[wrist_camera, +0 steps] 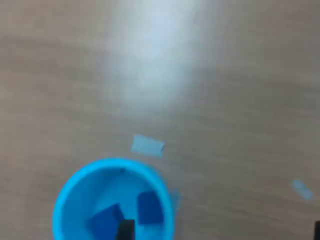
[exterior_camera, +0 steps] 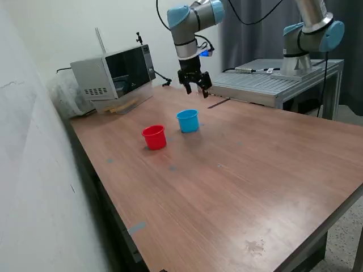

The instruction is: Place red objects in the red bin, and blue objects in the blue bin.

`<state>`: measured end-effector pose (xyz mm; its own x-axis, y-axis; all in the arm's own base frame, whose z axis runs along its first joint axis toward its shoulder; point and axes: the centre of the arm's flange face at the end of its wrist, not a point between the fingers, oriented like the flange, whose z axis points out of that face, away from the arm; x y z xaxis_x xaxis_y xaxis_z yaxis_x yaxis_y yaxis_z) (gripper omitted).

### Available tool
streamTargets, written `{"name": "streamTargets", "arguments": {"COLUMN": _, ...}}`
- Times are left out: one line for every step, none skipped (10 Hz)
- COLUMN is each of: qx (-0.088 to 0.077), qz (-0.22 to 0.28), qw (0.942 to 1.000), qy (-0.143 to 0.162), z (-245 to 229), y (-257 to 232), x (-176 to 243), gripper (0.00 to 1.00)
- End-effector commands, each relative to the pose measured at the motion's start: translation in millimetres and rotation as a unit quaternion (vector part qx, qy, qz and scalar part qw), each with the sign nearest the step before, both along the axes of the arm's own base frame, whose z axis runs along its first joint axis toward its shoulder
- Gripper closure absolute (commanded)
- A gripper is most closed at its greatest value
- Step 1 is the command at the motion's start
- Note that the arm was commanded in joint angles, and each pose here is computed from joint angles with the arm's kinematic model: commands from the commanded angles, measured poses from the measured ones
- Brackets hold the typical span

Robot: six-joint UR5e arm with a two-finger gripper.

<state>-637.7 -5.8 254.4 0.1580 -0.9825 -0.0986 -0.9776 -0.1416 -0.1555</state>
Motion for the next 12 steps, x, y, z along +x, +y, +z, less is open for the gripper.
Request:
{"name": "streamTargets", "arguments": {"qx": 0.004, "qz": -0.017, "qw": 0.9998, "qy": -0.001, "z": 40.5, "y": -26.6, "x": 52.3, "gripper": 0.00}}
{"name": "streamTargets", "arguments": {"qx": 0.005, "qz": -0.025, "qw": 0.9996, "qy": -0.011, "z": 55.0, "y": -31.0, "x": 76.9, "gripper": 0.00}}
{"name": "streamTargets", "arguments": {"qx": 0.003, "qz": -0.026, "qw": 0.9992, "qy": -0.031, "z": 70.5, "y": -35.0, "x": 104.2, "gripper": 0.00}}
{"name": "streamTargets", "arguments": {"qx": 0.001, "qz": -0.025, "qw": 0.9987, "qy": -0.045, "z": 81.5, "y": -39.9, "x": 126.4, "gripper": 0.00}}
{"name": "streamTargets", "arguments": {"qx": 0.002, "qz": -0.024, "qw": 0.9990, "qy": -0.037, "z": 95.9, "y": -44.0, "x": 144.7, "gripper": 0.00}}
{"name": "streamTargets", "arguments": {"qx": 0.001, "qz": -0.024, "qw": 0.9987, "qy": -0.046, "z": 100.1, "y": -46.7, "x": 163.5, "gripper": 0.00}}
{"name": "streamTargets", "arguments": {"qx": 0.000, "qz": -0.022, "qw": 0.9976, "qy": -0.065, "z": 104.2, "y": -50.9, "x": 189.3, "gripper": 0.00}}
{"name": "streamTargets", "arguments": {"qx": -0.001, "qz": -0.023, "qw": 0.9973, "qy": -0.070, "z": 108.7, "y": -53.8, "x": 208.8, "gripper": 0.00}}
{"name": "streamTargets", "arguments": {"qx": -0.001, "qz": -0.022, "qw": 0.9975, "qy": -0.066, "z": 117.8, "y": -56.5, "x": 228.3, "gripper": 0.00}}
{"name": "streamTargets", "arguments": {"qx": -0.001, "qz": -0.021, "qw": 0.9978, "qy": -0.063, "z": 121.6, "y": -58.6, "x": 243.3, "gripper": 0.00}}
{"name": "streamTargets", "arguments": {"qx": -0.003, "qz": -0.022, "qw": 0.9970, "qy": -0.075, "z": 117.0, "y": -59.7, "x": 250.0, "gripper": 0.00}}
{"name": "streamTargets", "arguments": {"qx": -0.009, "qz": -0.024, "qw": 0.9935, "qy": -0.110, "z": 112.2, "y": -60.1, "x": 258.8, "gripper": 0.00}}
